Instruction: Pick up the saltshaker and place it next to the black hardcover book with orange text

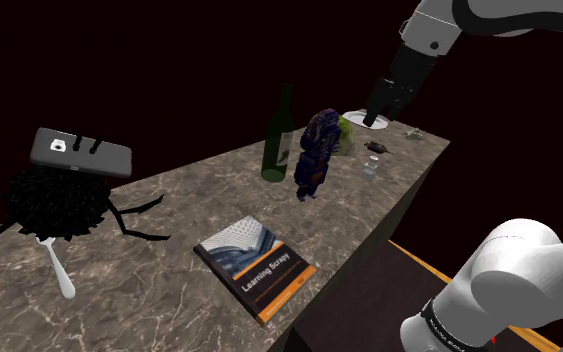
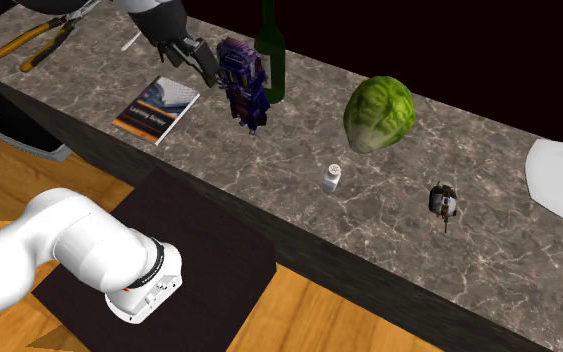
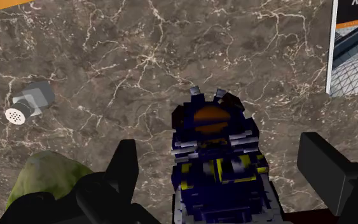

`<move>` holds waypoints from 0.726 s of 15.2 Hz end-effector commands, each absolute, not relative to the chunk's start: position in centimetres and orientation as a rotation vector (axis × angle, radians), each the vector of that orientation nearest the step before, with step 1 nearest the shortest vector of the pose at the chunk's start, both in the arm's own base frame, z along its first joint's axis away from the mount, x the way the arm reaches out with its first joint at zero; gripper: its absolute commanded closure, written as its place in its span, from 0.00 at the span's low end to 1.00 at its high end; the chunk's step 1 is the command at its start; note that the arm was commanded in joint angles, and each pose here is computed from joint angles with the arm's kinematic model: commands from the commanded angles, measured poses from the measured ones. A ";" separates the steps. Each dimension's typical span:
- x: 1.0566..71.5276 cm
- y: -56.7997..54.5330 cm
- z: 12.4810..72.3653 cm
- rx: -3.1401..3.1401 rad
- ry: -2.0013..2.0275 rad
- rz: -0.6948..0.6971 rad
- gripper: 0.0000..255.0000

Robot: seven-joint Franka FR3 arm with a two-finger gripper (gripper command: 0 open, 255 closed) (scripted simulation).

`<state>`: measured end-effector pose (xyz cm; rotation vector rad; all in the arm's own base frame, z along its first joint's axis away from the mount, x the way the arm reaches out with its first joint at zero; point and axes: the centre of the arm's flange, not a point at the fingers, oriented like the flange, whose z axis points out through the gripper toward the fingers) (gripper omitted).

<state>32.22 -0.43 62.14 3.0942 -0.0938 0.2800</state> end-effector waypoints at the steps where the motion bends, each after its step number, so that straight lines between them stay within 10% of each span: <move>1: 32.2 -0.4 62.1 3.094 -0.094 0.280 0.00; 11: 33.0 -10.9 53.8 3.103 -0.074 0.369 0.00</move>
